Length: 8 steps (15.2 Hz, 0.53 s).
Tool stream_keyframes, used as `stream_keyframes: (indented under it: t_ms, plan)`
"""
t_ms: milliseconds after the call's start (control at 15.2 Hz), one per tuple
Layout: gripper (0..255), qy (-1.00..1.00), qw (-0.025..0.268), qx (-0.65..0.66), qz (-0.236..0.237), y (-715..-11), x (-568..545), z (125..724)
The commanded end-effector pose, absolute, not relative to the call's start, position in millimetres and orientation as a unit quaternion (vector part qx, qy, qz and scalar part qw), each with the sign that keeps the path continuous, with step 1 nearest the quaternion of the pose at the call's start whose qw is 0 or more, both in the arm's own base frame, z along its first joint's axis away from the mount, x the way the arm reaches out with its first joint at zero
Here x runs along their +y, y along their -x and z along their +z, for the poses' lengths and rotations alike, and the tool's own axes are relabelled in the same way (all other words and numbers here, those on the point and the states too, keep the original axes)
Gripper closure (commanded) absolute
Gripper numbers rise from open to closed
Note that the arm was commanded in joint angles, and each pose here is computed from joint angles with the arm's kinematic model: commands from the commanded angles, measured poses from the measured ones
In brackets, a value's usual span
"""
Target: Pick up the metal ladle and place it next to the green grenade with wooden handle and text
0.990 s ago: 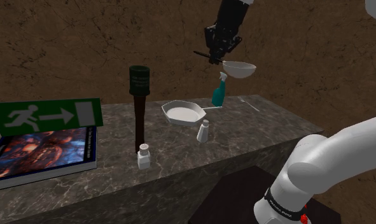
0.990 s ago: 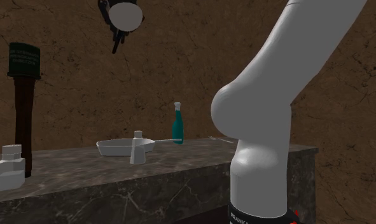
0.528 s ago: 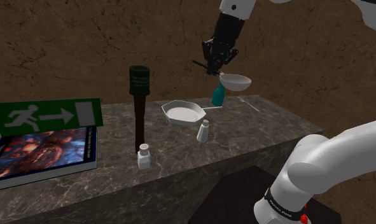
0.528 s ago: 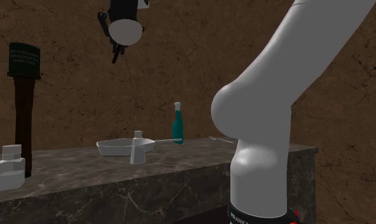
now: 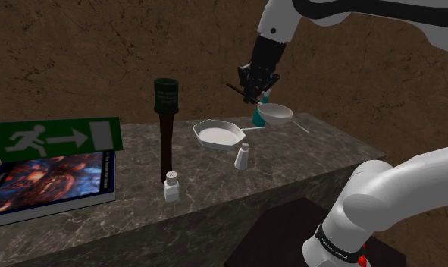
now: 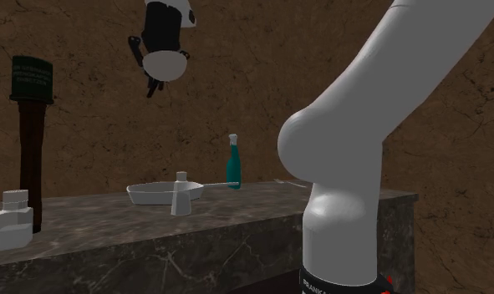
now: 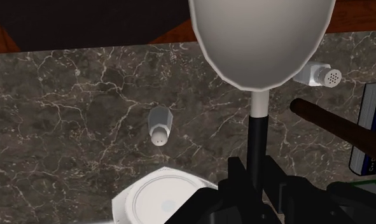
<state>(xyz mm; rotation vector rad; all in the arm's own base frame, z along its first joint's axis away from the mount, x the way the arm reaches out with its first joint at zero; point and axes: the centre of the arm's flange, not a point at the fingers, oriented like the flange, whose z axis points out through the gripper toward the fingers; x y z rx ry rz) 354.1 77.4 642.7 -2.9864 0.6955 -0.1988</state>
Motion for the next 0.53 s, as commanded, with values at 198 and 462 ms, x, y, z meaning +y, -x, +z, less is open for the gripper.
stream_keyframes:
  t_ms: [198, 462]
  plan:
    - [255, 0.971, 0.034, 0.226, -0.065, -354.1, 78.0, 616.8]
    - [255, 0.971, 0.034, 0.226, -0.065, -354.1, 78.0, 595.7]
